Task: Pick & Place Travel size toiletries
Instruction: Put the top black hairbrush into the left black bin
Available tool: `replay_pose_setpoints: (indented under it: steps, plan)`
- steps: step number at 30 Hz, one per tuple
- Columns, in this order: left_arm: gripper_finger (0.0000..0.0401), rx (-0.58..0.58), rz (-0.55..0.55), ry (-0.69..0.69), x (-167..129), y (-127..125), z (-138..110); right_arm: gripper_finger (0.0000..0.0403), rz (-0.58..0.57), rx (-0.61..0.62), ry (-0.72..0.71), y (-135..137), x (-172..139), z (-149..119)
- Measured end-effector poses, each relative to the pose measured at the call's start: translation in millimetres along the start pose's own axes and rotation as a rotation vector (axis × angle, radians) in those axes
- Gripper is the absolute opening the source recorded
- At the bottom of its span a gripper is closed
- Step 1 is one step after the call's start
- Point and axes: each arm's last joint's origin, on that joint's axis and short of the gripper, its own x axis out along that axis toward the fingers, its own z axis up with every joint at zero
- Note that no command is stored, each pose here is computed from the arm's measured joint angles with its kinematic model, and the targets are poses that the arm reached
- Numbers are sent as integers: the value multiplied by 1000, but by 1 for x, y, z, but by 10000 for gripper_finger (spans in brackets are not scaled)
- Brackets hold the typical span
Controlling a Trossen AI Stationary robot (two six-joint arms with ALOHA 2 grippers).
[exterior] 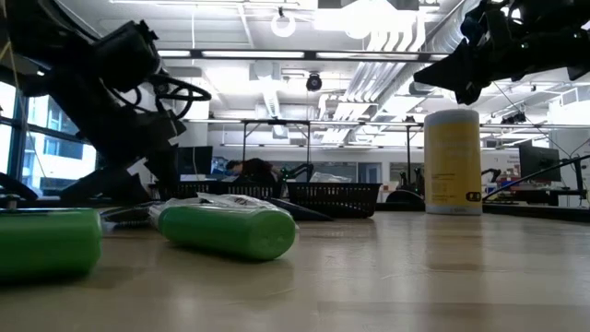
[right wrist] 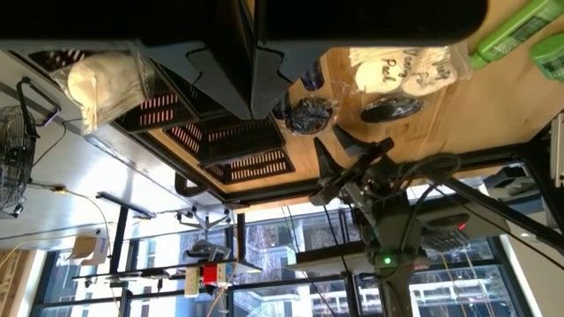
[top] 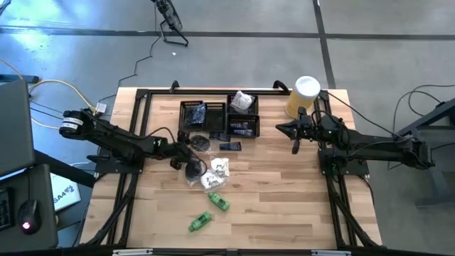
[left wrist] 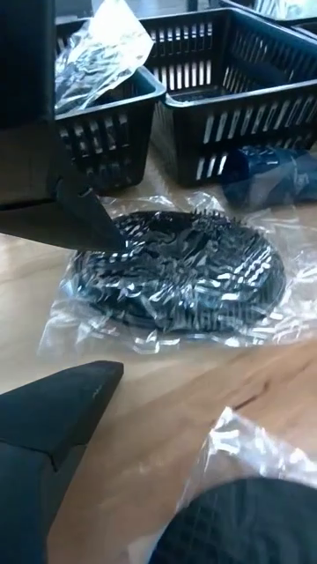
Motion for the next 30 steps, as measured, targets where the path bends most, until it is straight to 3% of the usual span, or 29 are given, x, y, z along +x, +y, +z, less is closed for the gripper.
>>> replay_pose_setpoints:
  steps: [16, 30]
  plan:
    - [211, 2, -48, -24, 6, 10, -6, 2, 0, 0, 5, 0, 0, 0]
    - [94, -2, -65, -19, 7, 9, -7, 3, -1, 0, 5, 0, 0, -1]
